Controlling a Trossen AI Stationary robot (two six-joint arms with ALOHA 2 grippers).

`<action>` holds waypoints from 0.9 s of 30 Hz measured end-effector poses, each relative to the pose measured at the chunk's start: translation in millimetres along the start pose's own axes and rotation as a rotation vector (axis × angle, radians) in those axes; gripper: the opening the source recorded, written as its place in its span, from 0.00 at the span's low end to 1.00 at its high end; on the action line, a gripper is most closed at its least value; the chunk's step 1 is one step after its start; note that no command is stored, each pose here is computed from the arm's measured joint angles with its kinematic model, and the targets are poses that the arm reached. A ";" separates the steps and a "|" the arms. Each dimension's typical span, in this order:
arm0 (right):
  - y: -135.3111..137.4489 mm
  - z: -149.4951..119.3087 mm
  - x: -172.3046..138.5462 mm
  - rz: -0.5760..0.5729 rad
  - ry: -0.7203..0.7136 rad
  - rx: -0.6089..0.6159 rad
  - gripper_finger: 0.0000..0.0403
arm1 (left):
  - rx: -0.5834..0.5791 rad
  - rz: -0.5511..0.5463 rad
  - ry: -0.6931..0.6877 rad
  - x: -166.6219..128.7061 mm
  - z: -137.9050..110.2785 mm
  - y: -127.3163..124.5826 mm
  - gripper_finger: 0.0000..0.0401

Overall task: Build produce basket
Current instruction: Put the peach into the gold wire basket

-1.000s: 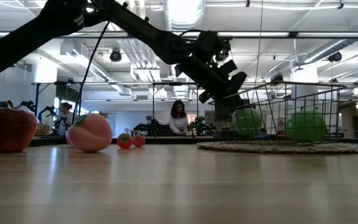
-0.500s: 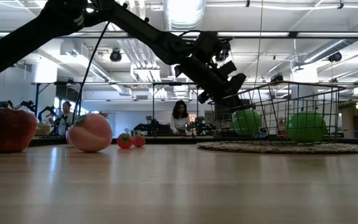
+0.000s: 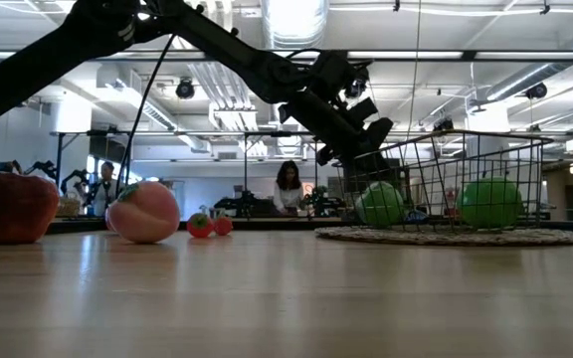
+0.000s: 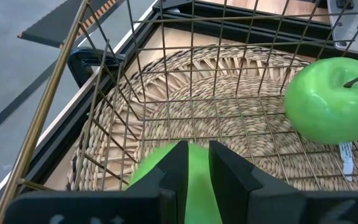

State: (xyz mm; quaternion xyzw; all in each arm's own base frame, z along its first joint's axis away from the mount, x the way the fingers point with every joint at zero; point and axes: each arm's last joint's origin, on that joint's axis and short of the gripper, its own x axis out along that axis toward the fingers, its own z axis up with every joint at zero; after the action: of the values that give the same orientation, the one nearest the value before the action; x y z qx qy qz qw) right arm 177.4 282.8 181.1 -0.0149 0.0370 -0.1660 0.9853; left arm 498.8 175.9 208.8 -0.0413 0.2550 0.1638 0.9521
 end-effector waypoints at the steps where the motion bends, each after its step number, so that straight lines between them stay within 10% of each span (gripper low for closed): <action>1: 0.0 0.0 0.0 0.000 0.000 0.000 0.37 | 0.000 0.000 0.000 0.0 0.1 0.0 0.12; 14: 0.1 -0.1 -0.4 0.001 0.000 0.000 0.37 | 0.065 0.001 -0.010 -58.0 46.7 -1.0 0.12; 27: 0.5 1.2 0.4 0.000 -0.003 0.060 0.37 | 0.266 0.096 -0.008 -217.8 94.6 -12.1 0.12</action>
State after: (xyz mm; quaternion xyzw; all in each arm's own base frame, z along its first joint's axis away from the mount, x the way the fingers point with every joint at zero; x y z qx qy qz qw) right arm 178.1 283.1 182.2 0.0144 0.0307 -0.1670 0.9854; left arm 369.7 116.5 399.4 0.0982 0.2725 0.1738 0.9412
